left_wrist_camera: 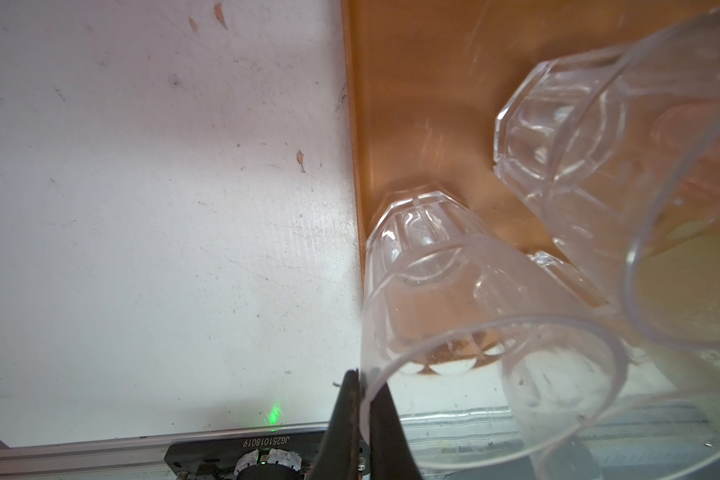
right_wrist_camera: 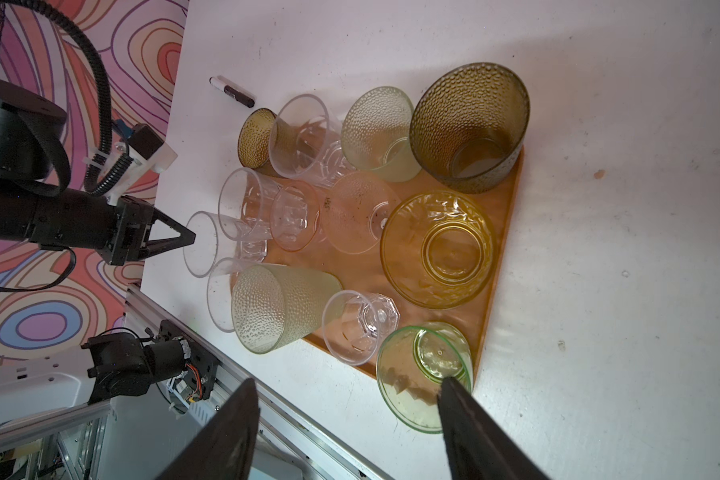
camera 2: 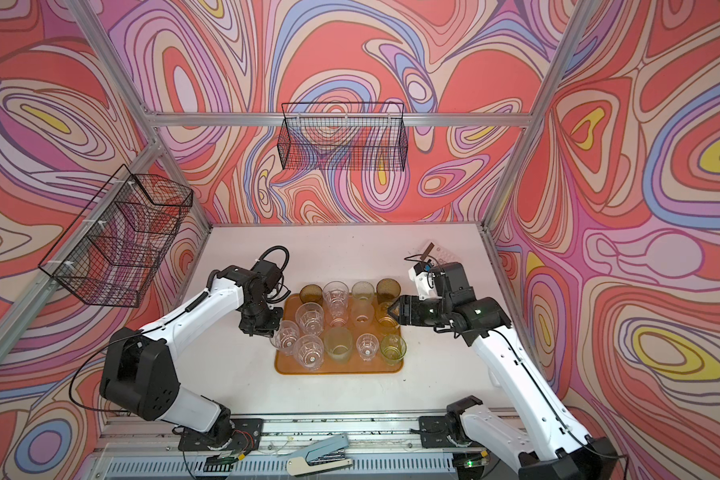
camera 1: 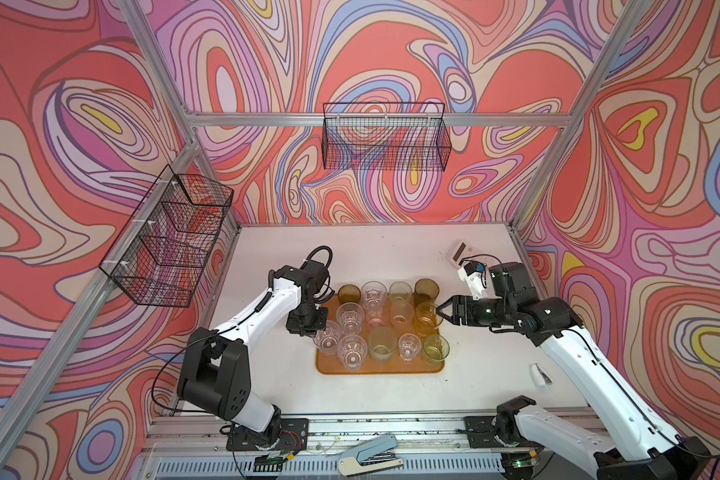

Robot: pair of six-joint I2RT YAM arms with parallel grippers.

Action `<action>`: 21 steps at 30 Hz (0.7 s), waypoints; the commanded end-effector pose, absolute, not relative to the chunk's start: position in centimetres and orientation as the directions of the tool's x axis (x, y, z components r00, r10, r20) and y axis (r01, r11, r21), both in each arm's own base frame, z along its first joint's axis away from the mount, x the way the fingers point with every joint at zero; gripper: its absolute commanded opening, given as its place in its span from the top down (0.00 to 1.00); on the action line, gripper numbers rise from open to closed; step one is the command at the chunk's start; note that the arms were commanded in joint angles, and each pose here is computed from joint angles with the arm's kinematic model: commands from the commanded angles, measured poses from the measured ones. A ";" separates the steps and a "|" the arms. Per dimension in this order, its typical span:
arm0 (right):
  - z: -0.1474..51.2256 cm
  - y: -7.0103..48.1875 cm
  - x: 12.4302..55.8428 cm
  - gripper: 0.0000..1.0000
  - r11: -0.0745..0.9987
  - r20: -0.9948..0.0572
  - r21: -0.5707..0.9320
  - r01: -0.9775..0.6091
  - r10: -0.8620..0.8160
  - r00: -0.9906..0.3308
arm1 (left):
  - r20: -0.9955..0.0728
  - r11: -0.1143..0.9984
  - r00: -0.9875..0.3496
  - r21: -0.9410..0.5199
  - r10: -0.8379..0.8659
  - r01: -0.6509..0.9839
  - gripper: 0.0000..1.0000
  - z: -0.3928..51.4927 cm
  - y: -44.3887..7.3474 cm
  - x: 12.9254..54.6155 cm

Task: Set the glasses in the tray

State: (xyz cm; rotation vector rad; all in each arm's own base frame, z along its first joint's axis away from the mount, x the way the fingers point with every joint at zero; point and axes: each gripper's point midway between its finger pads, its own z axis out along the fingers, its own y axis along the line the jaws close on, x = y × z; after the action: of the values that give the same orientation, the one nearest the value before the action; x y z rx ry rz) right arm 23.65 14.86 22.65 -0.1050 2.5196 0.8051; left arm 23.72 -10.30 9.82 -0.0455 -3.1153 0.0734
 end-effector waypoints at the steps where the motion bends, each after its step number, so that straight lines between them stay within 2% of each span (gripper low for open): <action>1: 23.1 14.7 23.5 0.29 0.824 -0.492 0.519 -0.230 0.068 -0.868 | 0.038 0.999 -0.999 -0.023 0.028 0.027 1.00 9.4 -10.1 23.5; 14: 23.0 14.8 23.5 0.29 0.822 -0.489 0.521 -0.229 0.068 -0.869 | 0.042 1.000 -0.999 -0.010 0.023 0.022 1.00 9.3 -10.0 23.4; 21: 22.9 14.8 23.6 0.29 0.823 -0.488 0.520 -0.229 0.066 -0.871 | 0.047 1.000 -0.999 -0.008 0.025 0.025 0.95 9.3 -10.0 23.4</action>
State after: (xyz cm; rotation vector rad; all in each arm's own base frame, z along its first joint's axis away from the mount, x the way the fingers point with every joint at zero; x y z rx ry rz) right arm 23.65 14.87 22.65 -0.1052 2.5192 0.8056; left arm 23.79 -10.22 9.65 -0.0443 -3.1171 0.0486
